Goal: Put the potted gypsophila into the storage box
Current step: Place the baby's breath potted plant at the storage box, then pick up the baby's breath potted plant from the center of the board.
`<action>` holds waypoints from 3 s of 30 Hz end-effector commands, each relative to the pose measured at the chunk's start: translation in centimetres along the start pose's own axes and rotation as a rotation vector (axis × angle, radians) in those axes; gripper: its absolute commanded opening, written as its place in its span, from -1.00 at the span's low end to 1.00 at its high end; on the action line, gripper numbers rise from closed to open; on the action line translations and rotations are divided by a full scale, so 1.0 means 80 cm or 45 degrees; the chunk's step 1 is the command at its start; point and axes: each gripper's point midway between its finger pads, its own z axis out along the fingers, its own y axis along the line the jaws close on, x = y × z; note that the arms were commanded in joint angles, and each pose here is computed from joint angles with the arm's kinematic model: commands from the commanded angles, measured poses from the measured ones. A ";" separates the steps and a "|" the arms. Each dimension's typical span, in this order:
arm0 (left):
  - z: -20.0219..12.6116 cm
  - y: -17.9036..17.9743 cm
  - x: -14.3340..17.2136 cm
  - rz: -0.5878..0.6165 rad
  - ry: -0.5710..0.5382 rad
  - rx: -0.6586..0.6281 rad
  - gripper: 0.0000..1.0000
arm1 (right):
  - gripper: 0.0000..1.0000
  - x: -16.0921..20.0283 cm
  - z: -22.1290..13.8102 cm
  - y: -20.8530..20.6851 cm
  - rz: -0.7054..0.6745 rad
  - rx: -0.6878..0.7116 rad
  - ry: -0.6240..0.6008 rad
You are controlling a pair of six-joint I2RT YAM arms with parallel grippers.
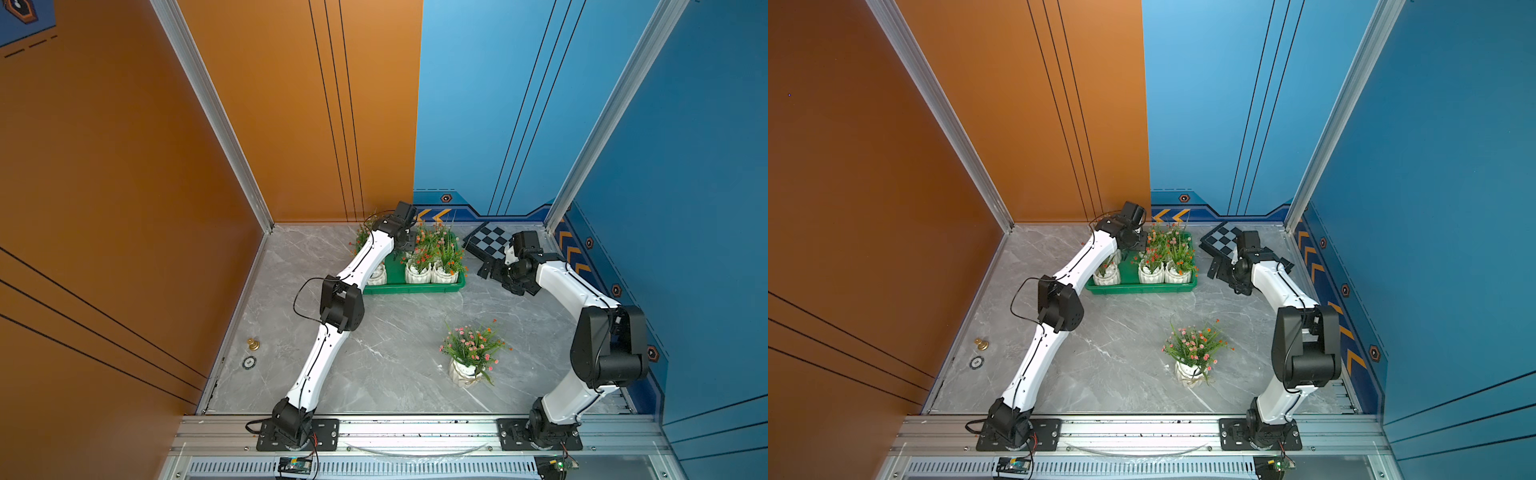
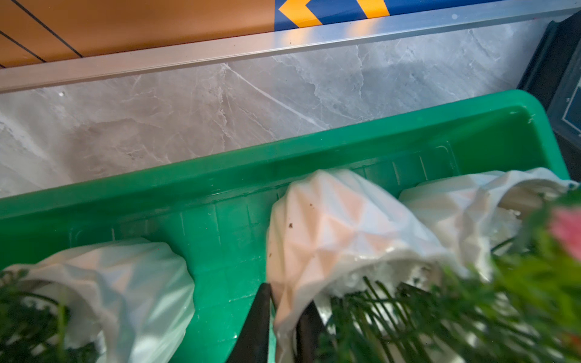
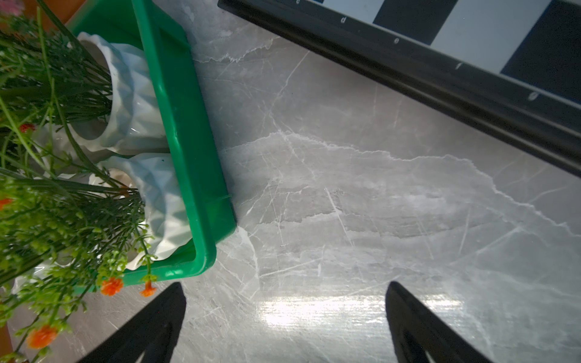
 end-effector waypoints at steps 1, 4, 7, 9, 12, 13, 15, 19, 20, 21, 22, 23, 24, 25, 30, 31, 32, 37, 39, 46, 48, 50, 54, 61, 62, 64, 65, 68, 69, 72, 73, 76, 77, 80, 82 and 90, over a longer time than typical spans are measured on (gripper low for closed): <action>0.001 -0.006 -0.012 -0.042 -0.045 0.046 -0.54 | 1.00 -0.010 -0.004 0.004 -0.014 -0.013 -0.020; 0.000 -0.006 -0.014 -0.048 -0.050 0.049 -0.43 | 1.00 -0.010 -0.005 0.004 -0.012 -0.015 -0.022; -0.005 -0.006 -0.018 -0.054 -0.058 0.057 -0.39 | 1.00 -0.010 -0.007 0.004 -0.011 -0.017 -0.025; -0.011 -0.005 -0.021 -0.058 -0.064 0.060 -0.37 | 1.00 -0.010 -0.009 0.006 -0.011 -0.022 -0.028; -0.021 -0.003 -0.027 -0.068 -0.079 0.062 -0.36 | 1.00 -0.012 -0.019 0.008 -0.017 -0.023 -0.042; -0.023 0.000 -0.029 -0.071 -0.083 0.061 -0.35 | 1.00 -0.012 -0.022 0.008 -0.020 -0.022 -0.041; -0.025 0.001 -0.031 -0.077 -0.085 0.064 -0.32 | 1.00 -0.011 -0.031 0.007 -0.026 -0.016 -0.039; -0.029 0.000 -0.031 -0.087 -0.082 0.075 -0.31 | 1.00 0.001 -0.050 -0.001 -0.030 0.010 -0.002; -0.033 0.001 -0.032 -0.086 -0.087 0.068 -0.31 | 1.00 0.006 -0.053 -0.006 -0.026 0.023 0.018; -0.038 0.003 -0.034 -0.088 -0.092 0.061 -0.31 | 1.00 0.012 -0.057 -0.010 -0.023 0.036 0.036; -0.041 0.006 -0.036 -0.091 -0.097 0.055 -0.31 | 1.00 0.017 -0.060 -0.014 -0.020 0.044 0.049; -0.046 0.009 -0.039 -0.096 -0.104 0.052 -0.29 | 1.00 0.023 -0.064 -0.018 -0.019 0.055 0.063; -0.053 0.011 -0.043 -0.103 -0.111 0.053 -0.28 | 1.00 0.029 -0.068 -0.021 -0.018 0.065 0.074; -0.058 0.014 -0.045 -0.109 -0.117 0.049 -0.28 | 1.00 0.035 -0.071 -0.024 -0.018 0.077 0.086; -0.096 0.026 -0.057 -0.125 -0.152 0.033 -0.24 | 1.00 0.062 -0.088 -0.053 0.021 0.204 0.139; -0.106 0.028 -0.058 -0.127 -0.157 0.032 -0.23 | 1.00 0.067 -0.093 -0.059 0.037 0.225 0.145; -0.115 0.030 -0.059 -0.131 -0.162 0.033 -0.22 | 1.00 0.071 -0.098 -0.065 0.059 0.245 0.148; -0.155 0.037 -0.055 -0.144 -0.170 0.028 -0.18 | 1.00 0.088 -0.132 -0.093 0.201 0.289 0.148; -0.169 0.038 -0.051 -0.153 -0.168 0.030 -0.16 | 1.00 0.097 -0.145 -0.105 0.246 0.312 0.161; -0.218 0.043 -0.034 -0.187 -0.170 0.045 -0.13 | 1.00 0.141 -0.164 -0.138 0.310 0.398 0.255; -0.230 0.043 -0.027 -0.191 -0.168 0.046 -0.12 | 1.00 0.156 -0.165 -0.140 0.297 0.400 0.295; -0.242 0.046 -0.018 -0.196 -0.162 0.042 -0.11 | 0.98 0.170 -0.166 -0.143 0.289 0.415 0.325; -0.262 0.049 -0.003 -0.196 -0.165 0.031 -0.10 | 0.95 0.195 -0.163 -0.148 0.304 0.424 0.367; -0.293 0.059 0.022 -0.222 -0.175 0.032 -0.07 | 0.76 0.233 -0.147 -0.120 0.175 0.386 0.454; -0.296 0.061 0.024 -0.222 -0.178 0.028 -0.07 | 0.75 0.237 -0.144 -0.115 0.141 0.385 0.467; -0.302 0.065 0.031 -0.231 -0.181 0.022 -0.05 | 0.73 0.246 -0.139 -0.101 0.075 0.384 0.479; -0.305 0.066 0.034 -0.234 -0.180 0.021 -0.05 | 0.70 0.249 -0.136 -0.095 0.045 0.380 0.483; -0.310 0.072 0.044 -0.243 -0.175 0.012 -0.04 | 0.62 0.255 -0.132 -0.077 -0.023 0.360 0.478; -0.313 0.073 0.047 -0.246 -0.177 0.009 -0.04 | 0.59 0.256 -0.130 -0.071 -0.039 0.354 0.474; -0.316 0.078 0.056 -0.257 -0.169 0.004 -0.03 | 0.48 0.264 -0.123 -0.056 -0.089 0.332 0.471; -0.318 0.079 0.058 -0.260 -0.168 0.002 -0.03 | 0.45 0.266 -0.121 -0.051 -0.107 0.326 0.472; -0.320 0.083 0.065 -0.272 -0.164 -0.005 -0.02 | 0.39 0.274 -0.114 -0.041 -0.150 0.322 0.474; -0.320 0.084 0.067 -0.275 -0.161 -0.006 -0.02 | 0.36 0.276 -0.111 -0.039 -0.158 0.319 0.477; -0.319 0.086 0.071 -0.280 -0.153 -0.009 -0.02 | 0.29 0.285 -0.101 -0.030 -0.184 0.303 0.493; -0.318 0.085 0.073 -0.282 -0.148 -0.009 -0.01 | 0.26 0.289 -0.096 -0.027 -0.199 0.307 0.502; -0.315 0.084 0.076 -0.285 -0.136 -0.005 -0.01 | 0.10 0.299 -0.080 -0.023 -0.229 0.307 0.520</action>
